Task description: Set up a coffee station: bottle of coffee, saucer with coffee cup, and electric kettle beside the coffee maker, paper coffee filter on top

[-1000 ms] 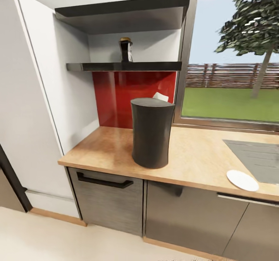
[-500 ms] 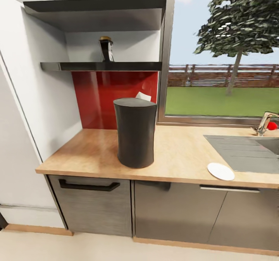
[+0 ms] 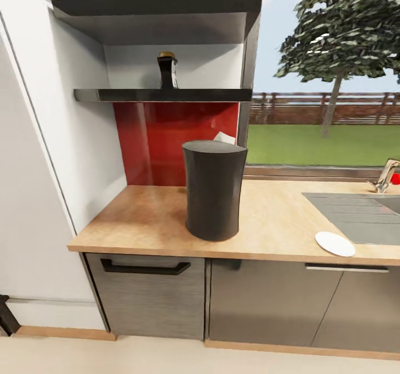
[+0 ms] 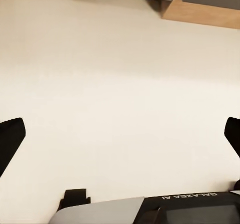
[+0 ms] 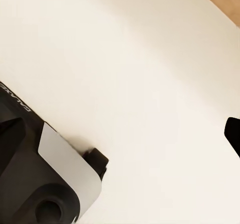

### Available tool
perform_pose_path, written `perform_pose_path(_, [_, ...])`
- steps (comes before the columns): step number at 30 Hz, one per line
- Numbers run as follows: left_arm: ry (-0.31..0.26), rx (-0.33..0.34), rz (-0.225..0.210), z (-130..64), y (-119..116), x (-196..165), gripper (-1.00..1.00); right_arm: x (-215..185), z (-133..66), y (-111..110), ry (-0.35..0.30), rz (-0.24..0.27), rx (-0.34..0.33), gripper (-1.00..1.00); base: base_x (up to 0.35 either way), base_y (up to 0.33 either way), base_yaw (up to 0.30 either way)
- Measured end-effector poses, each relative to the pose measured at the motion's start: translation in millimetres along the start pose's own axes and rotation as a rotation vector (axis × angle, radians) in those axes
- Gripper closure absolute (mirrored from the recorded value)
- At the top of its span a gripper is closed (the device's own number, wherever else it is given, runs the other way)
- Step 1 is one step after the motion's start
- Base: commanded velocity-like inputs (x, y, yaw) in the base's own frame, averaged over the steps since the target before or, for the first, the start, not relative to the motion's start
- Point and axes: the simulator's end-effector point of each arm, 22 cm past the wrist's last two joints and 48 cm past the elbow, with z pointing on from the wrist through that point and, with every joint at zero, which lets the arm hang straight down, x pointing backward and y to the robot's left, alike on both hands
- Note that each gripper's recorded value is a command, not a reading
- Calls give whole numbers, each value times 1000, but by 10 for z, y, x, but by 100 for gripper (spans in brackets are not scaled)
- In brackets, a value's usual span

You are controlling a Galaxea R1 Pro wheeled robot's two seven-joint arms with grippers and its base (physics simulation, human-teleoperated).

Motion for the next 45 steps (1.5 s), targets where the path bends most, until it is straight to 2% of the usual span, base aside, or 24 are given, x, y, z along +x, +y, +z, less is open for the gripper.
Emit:
perform_pose_path(12, [-1,0,0,1,-3,-1,-100,-1,0,0,0,0,0,-100,0,257,-29])
perform_pose_path(18, [-2,1,0,4,-21,-6,-100,-1,0,0,0,0,0,-100,0,29,-138])
perform_pose_path(37, [-5,10,-6,16,-111,-12,-100,0,0,1,0,-1,0,-100,0,1,-7])
perform_pose_path(45, [-6,9,-7,-80,-122,-70,-100,-40,-104,12,0,-1,0,-100,0,0,0])
